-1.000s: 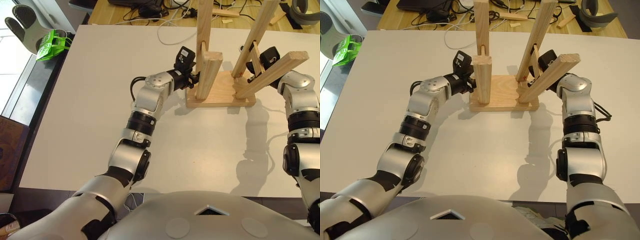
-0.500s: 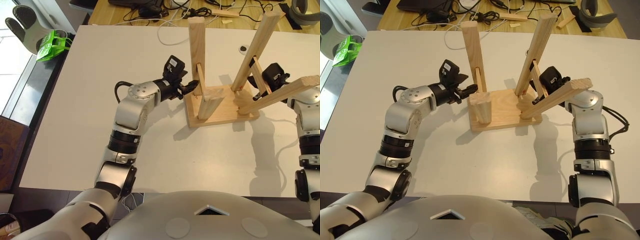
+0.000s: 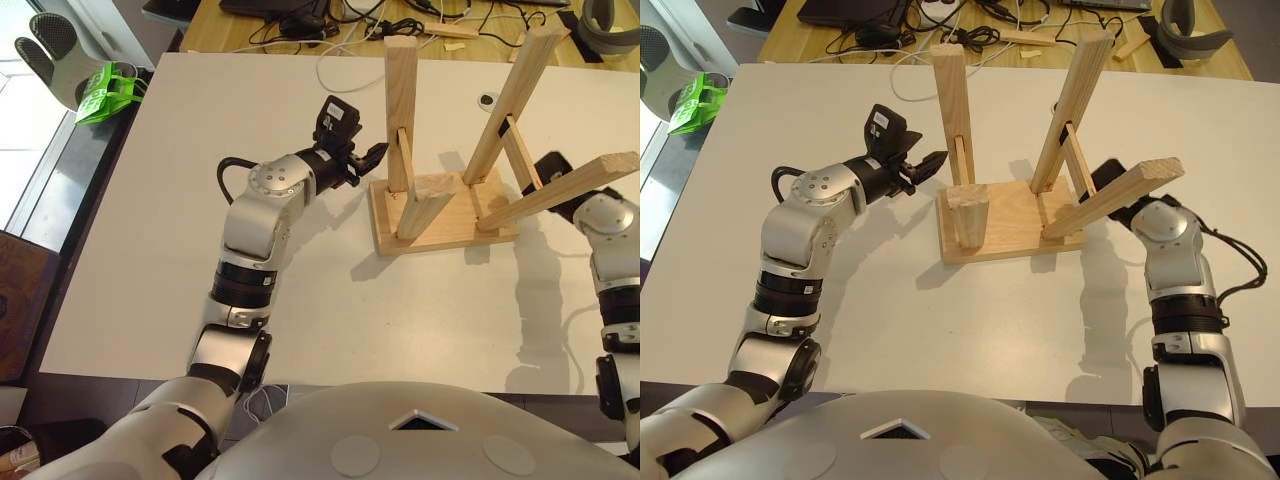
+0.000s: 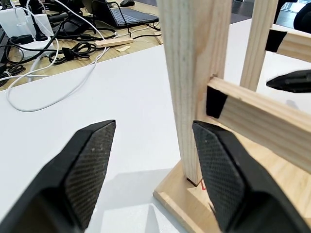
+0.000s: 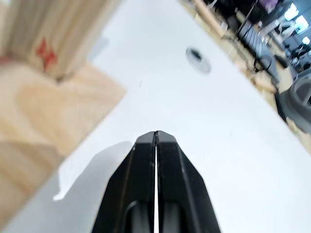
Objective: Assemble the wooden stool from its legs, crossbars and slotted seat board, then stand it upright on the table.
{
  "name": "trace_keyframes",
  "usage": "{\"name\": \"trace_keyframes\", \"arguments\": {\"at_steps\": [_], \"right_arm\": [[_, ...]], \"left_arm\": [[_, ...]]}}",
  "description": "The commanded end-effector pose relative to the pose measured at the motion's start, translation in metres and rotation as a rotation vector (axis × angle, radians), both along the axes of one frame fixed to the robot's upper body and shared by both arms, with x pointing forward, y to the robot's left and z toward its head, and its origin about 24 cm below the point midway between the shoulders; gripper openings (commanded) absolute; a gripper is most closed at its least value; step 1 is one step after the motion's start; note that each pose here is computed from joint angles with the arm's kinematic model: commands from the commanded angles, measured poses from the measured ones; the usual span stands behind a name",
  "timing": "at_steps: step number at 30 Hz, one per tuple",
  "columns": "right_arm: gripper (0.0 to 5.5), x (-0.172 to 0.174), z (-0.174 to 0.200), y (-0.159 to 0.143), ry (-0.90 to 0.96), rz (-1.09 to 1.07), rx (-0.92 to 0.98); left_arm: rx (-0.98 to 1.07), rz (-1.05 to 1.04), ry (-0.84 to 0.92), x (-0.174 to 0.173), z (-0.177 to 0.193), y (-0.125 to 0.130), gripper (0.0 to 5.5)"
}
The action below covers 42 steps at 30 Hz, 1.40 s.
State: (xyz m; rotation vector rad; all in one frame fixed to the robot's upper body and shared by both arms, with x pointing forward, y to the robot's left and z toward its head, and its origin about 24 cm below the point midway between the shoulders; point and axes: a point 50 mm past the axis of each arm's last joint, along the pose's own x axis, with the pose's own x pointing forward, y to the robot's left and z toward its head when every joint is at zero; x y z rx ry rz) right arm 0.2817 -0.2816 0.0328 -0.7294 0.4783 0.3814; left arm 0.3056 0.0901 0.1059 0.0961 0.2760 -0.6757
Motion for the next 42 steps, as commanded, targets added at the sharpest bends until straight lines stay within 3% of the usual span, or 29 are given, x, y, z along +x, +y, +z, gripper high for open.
{"name": "trace_keyframes", "arguments": {"at_steps": [1,6,10,12,16,22,25,27,29,32,34,38,42], "right_arm": [[0.02,0.007,0.009,-0.005,-0.015,0.036,-0.095],[0.02,0.006,0.01,-0.011,-0.016,0.023,-0.107],[0.02,0.003,0.009,-0.016,-0.041,-0.025,-0.098],[0.02,0.003,0.008,-0.019,-0.056,-0.057,-0.096],[0.02,0.005,0.014,-0.033,-0.122,-0.176,-0.075],[0.02,0.004,0.023,-0.058,-0.253,-0.414,-0.042],[0.02,0.003,0.023,-0.057,-0.261,-0.414,-0.041],[0.02,0.001,0.022,-0.057,-0.261,-0.416,-0.034],[0.02,0.001,0.022,-0.054,-0.259,-0.41,-0.021],[0.02,0.008,0.029,-0.044,-0.271,-0.361,0.007],[0.02,0.01,0.031,-0.039,-0.277,-0.324,0.0],[0.02,0.007,0.029,-0.042,-0.273,-0.321,-0.022],[0.02,0.006,0.026,-0.04,-0.27,-0.32,-0.03]], "left_arm": [[0.025,0.024,-0.012,-0.001,0.002,0.005,2.92],[-0.02,0.061,-0.06,0.001,0.02,0.023,2.92],[-0.007,0.164,-0.291,0.031,0.085,0.068,2.92],[0.007,0.185,-0.411,0.053,0.125,0.078,2.92],[-0.001,0.066,-0.598,0.086,0.196,0.05,2.92],[-0.117,-0.184,-0.671,0.089,0.258,-0.029,2.92],[-0.088,-0.296,-0.611,0.089,0.243,-0.047,2.92],[0.042,-0.412,-0.511,0.092,0.203,-0.051,2.92],[0.219,-0.526,-0.356,0.094,0.14,-0.041,2.92],[0.427,-0.54,-0.07,0.085,0.037,-0.001,2.92],[0.472,-0.516,0.016,0.078,0.007,0.014,2.92],[0.402,-0.544,-0.022,0.074,0.022,-0.001,2.92],[0.303,-0.517,-0.232,0.075,0.076,-0.031,2.92]]}}
